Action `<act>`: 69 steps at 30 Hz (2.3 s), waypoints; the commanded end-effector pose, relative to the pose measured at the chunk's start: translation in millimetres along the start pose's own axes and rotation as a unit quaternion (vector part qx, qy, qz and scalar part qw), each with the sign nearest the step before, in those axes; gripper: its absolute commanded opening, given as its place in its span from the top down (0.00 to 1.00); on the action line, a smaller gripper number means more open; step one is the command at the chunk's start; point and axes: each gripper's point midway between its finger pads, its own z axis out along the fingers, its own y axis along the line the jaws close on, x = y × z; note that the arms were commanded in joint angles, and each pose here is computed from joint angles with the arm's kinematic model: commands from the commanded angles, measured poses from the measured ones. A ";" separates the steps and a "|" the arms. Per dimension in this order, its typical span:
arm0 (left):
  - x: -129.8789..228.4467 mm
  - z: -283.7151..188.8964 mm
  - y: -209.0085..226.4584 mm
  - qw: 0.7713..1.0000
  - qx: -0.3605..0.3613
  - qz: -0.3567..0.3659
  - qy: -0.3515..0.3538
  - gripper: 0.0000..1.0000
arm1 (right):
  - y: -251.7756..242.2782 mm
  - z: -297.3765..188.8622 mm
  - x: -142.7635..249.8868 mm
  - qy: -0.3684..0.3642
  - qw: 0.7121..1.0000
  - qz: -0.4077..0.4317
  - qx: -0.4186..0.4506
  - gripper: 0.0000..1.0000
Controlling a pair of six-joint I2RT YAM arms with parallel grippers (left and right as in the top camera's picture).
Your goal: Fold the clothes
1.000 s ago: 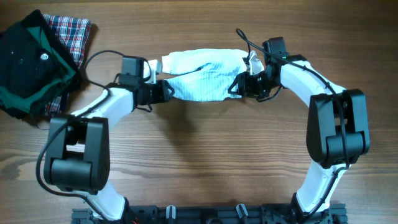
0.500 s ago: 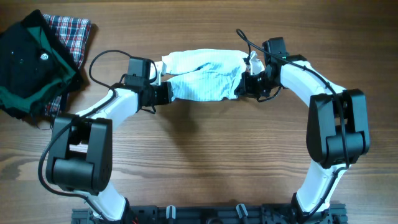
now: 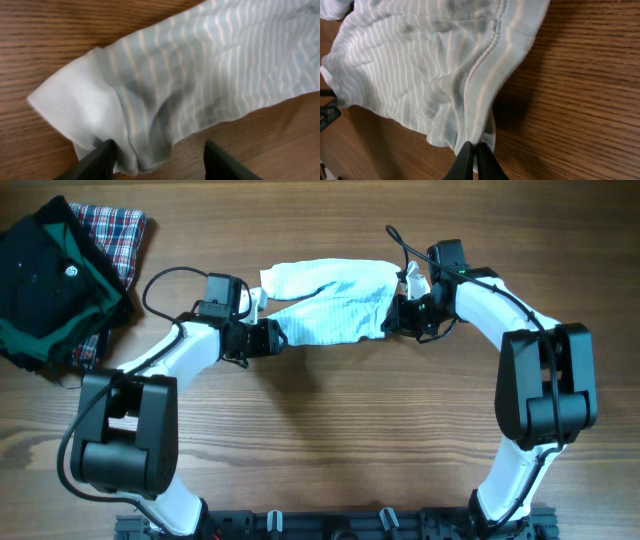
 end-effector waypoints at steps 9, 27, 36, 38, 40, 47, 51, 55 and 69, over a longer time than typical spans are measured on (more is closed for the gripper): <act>11.3 -4.9 32.5 0.998 -0.060 -0.026 0.015 0.32 | -6.4 3.0 1.0 0.000 1.000 0.000 0.011 0.96; -34.5 -52.0 11.6 0.997 -0.046 -0.008 -0.065 0.13 | -10.6 2.9 -1.7 -0.006 1.000 -0.003 0.025 0.63; -14.5 -54.9 41.4 0.990 -0.127 -0.054 -0.036 0.24 | -19.6 3.4 -2.6 -0.009 0.998 -0.027 0.058 0.63; -9.6 -55.8 46.2 0.987 -0.140 -0.075 -0.030 0.25 | -19.3 5.3 -1.8 -0.007 0.997 -0.042 0.069 0.63; -6.1 -54.4 48.0 0.985 -0.142 -0.089 -0.027 0.26 | -20.6 6.9 -1.5 -0.007 0.995 -0.050 0.084 0.63; -2.8 -32.7 57.8 0.984 -0.144 -0.098 -0.024 0.25 | -18.5 12.7 -6.8 -0.019 0.989 -0.081 0.124 0.63; -4.7 -14.0 54.0 0.988 -0.126 -0.091 -0.020 0.25 | -16.5 13.9 -7.5 -0.021 0.988 -0.082 0.126 0.63; -2.1 -3.1 50.9 0.989 -0.119 -0.086 -0.012 0.25 | -14.0 14.7 -5.4 -0.018 0.990 -0.074 0.118 0.64; 8.4 6.0 36.0 0.993 -0.092 -0.077 0.011 0.52 | 8.8 26.3 8.7 0.005 0.991 -0.092 0.098 0.64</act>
